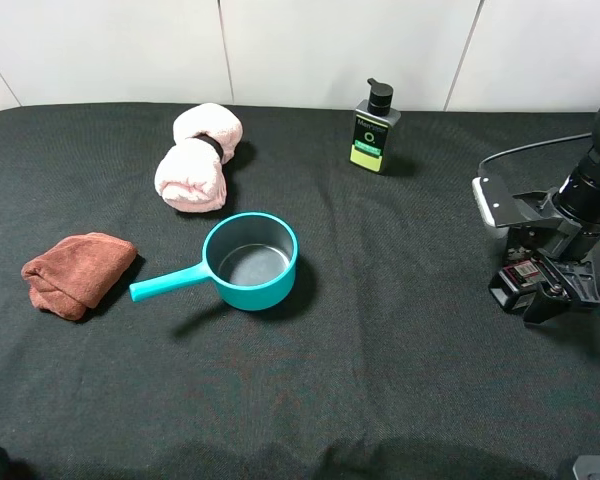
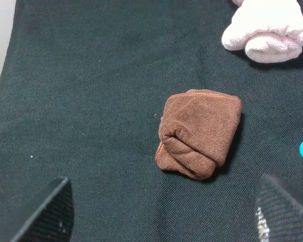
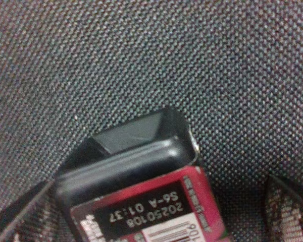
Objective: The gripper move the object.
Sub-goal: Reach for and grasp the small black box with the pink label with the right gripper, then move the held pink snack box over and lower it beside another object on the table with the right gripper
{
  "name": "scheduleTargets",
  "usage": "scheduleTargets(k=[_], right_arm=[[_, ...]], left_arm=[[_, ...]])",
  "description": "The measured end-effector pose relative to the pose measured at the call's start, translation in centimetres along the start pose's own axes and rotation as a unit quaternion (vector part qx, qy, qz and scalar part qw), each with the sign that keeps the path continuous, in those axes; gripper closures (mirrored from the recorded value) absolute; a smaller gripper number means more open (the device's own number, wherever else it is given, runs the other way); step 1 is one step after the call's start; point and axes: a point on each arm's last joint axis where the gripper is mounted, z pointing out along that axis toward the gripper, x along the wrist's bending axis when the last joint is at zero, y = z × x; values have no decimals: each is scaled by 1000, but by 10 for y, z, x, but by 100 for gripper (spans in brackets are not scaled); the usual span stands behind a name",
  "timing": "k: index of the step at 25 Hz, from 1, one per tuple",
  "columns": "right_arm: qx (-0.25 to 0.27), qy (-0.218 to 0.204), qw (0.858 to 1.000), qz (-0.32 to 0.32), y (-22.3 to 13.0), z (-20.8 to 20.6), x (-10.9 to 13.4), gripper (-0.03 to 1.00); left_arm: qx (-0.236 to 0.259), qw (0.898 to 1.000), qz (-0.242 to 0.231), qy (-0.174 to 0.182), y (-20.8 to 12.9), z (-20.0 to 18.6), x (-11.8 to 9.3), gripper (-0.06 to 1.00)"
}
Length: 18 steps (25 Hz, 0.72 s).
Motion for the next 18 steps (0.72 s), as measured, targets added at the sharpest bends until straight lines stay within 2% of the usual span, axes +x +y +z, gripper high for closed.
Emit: scheduleTargets(k=[18], right_arm=[[-6, -17, 1000, 3, 1, -6, -1, 35]], left_arm=[[0, 1000, 0, 0, 0, 0, 0, 18]])
